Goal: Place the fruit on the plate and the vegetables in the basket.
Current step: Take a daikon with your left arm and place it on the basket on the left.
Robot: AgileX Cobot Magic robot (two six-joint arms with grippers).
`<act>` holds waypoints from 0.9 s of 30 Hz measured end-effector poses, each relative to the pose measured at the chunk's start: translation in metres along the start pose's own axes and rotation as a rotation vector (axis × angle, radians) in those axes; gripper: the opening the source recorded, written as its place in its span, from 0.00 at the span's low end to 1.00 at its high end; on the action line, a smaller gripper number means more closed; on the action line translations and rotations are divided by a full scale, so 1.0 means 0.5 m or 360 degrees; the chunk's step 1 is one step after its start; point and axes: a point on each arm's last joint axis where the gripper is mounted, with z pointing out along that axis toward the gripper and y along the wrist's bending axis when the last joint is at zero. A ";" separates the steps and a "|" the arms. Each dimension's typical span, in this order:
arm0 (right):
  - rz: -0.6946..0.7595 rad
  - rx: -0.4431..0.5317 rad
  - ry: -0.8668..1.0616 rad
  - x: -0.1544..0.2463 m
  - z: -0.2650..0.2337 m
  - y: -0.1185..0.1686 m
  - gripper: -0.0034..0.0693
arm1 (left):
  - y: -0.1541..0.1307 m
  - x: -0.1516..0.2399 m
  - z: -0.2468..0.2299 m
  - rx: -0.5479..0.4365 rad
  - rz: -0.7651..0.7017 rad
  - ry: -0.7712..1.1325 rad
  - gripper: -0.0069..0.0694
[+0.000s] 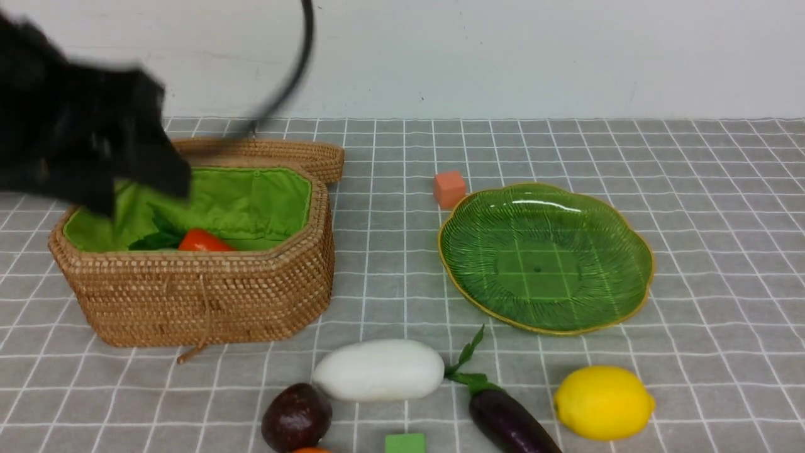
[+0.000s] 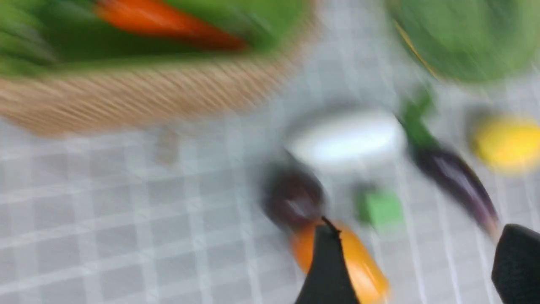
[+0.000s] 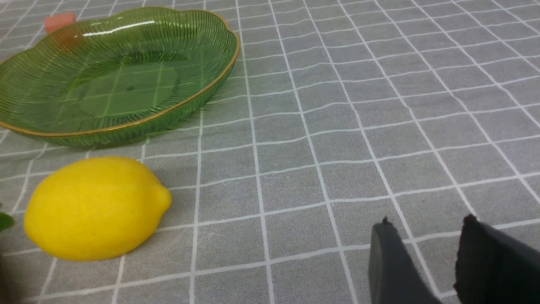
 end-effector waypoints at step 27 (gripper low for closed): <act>0.0000 0.0000 0.0000 0.000 0.000 0.000 0.38 | -0.143 0.048 0.483 -0.0048 0.1795 0.0309 0.73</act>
